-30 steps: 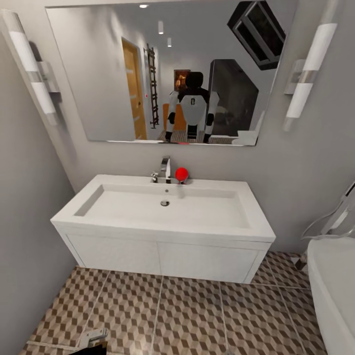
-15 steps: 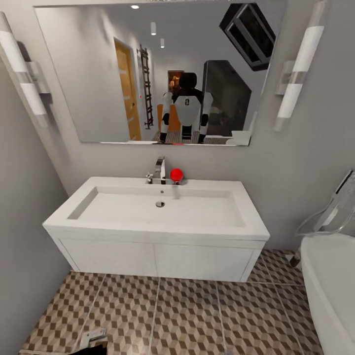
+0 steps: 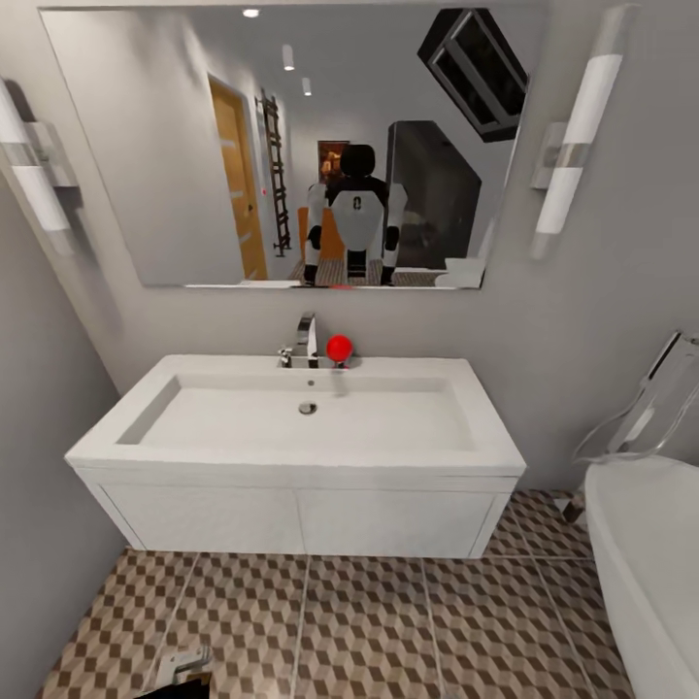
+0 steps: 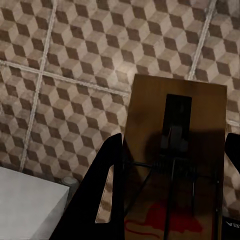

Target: Take the four mousetraps from the cabinet in the bathroom and place them on the bathroom floor. Make sure all four end up on the same floor surface, and ensure that at least two of them are either under or directly next to the same bathroom sink.

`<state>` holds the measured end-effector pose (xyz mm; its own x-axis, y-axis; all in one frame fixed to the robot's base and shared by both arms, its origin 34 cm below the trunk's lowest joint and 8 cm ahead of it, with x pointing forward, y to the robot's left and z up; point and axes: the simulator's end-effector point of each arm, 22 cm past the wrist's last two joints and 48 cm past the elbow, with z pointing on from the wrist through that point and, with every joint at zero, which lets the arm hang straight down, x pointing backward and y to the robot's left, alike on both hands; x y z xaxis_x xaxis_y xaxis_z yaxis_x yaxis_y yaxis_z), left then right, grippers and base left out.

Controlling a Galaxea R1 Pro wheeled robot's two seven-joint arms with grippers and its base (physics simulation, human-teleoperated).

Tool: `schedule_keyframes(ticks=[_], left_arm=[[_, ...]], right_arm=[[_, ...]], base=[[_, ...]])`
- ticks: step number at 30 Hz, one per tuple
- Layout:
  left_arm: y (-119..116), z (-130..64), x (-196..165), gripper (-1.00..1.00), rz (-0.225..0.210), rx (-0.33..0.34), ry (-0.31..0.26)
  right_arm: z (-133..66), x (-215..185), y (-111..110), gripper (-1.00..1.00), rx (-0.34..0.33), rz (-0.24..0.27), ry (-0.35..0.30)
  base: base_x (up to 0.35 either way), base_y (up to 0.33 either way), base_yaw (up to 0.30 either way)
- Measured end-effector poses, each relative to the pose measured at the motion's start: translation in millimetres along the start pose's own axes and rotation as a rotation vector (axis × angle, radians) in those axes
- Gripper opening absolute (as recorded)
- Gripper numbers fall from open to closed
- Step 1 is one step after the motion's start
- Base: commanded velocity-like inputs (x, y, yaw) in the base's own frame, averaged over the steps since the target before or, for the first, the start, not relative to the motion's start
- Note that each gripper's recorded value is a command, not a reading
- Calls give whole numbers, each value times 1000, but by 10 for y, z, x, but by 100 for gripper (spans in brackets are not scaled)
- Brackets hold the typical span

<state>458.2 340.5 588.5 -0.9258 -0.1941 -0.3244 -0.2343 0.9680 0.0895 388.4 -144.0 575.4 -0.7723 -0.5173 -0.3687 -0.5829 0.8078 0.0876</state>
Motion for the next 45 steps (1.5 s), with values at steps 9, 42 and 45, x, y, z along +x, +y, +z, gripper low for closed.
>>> schedule_keyframes(ticks=[9, 42, 45], left_arm=[[4, 2, -1, -100, -1, -1, 0], [-31, 1, 11, -100, 0, 4, 3], [-32, 0, 10, -100, 0, 4, 2]], right_arm=[[1, -2, -2, -100, 0, 1, 0], [0, 0, -13, -100, 2, 2, -1], [1, -14, -11, -100, 2, 2, -3]], base=[[180, 134, 0], [121, 2, 0], [112, 0, 0]])
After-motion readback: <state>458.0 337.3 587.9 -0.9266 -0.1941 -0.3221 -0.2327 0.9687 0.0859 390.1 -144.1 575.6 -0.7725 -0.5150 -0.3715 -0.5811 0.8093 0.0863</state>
